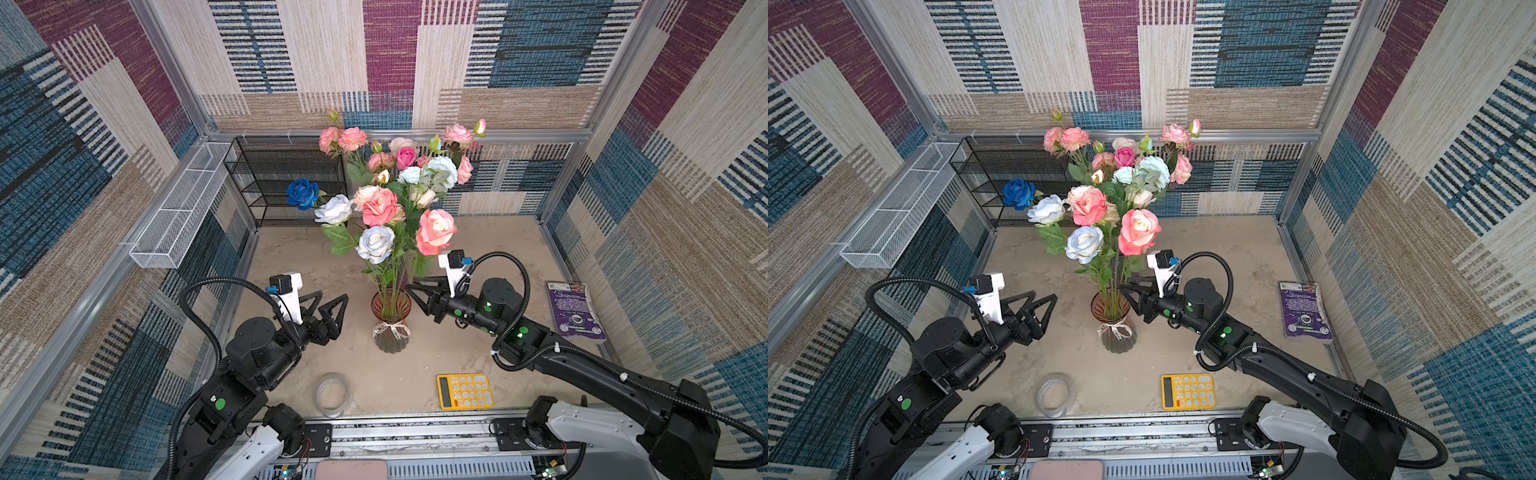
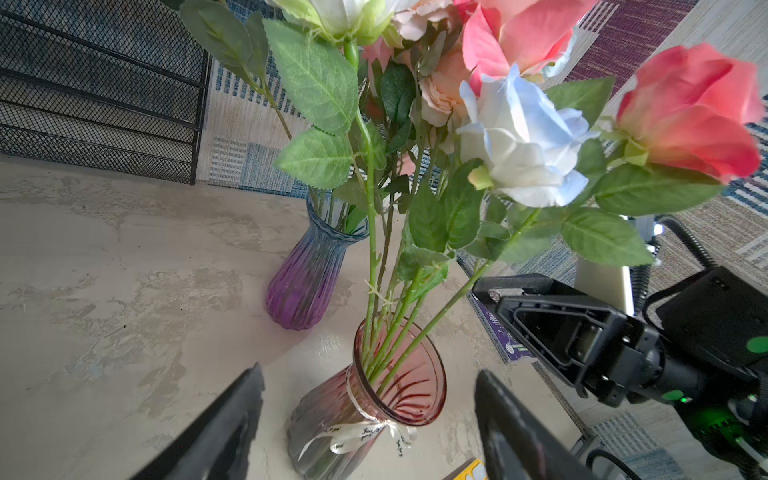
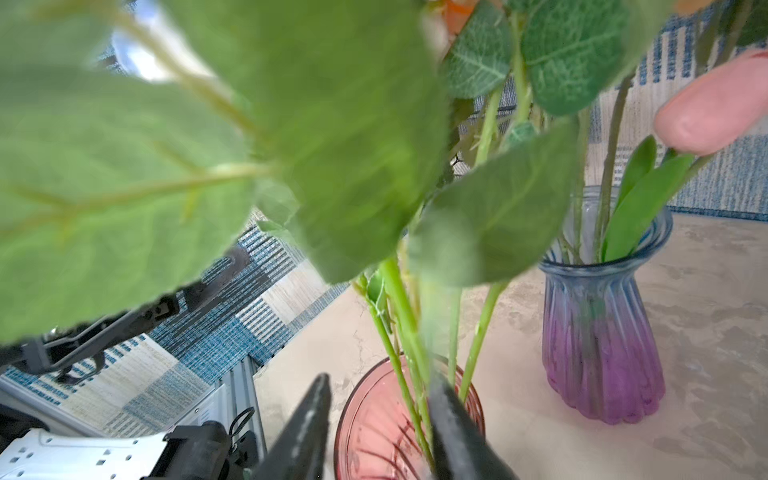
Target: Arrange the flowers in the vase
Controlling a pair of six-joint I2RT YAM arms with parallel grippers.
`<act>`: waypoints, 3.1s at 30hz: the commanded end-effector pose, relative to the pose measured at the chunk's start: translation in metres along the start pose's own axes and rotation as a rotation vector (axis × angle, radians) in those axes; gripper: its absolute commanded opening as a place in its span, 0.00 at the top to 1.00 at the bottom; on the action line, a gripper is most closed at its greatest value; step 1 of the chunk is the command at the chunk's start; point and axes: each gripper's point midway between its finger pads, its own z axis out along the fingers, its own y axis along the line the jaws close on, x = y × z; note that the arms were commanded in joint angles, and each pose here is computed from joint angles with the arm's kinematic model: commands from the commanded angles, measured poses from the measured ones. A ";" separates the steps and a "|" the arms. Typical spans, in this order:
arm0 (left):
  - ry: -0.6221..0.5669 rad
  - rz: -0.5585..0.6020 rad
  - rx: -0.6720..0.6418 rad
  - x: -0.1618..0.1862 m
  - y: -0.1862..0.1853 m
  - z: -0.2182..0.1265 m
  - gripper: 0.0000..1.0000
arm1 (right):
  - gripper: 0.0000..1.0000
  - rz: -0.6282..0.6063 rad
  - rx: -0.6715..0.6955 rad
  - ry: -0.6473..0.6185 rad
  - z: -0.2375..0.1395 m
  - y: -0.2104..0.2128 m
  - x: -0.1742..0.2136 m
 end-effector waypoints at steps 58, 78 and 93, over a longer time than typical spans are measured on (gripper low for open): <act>0.123 0.314 -0.644 0.110 0.307 0.125 0.01 | 0.00 0.059 1.137 -0.409 -0.174 -0.210 -0.026; 0.078 0.299 -0.682 0.105 0.312 0.118 0.01 | 0.00 -0.321 1.136 -0.213 -0.201 -0.324 0.033; 0.078 0.298 -0.682 0.105 0.312 0.118 0.01 | 0.00 -0.344 0.963 -0.227 -0.178 -0.321 0.050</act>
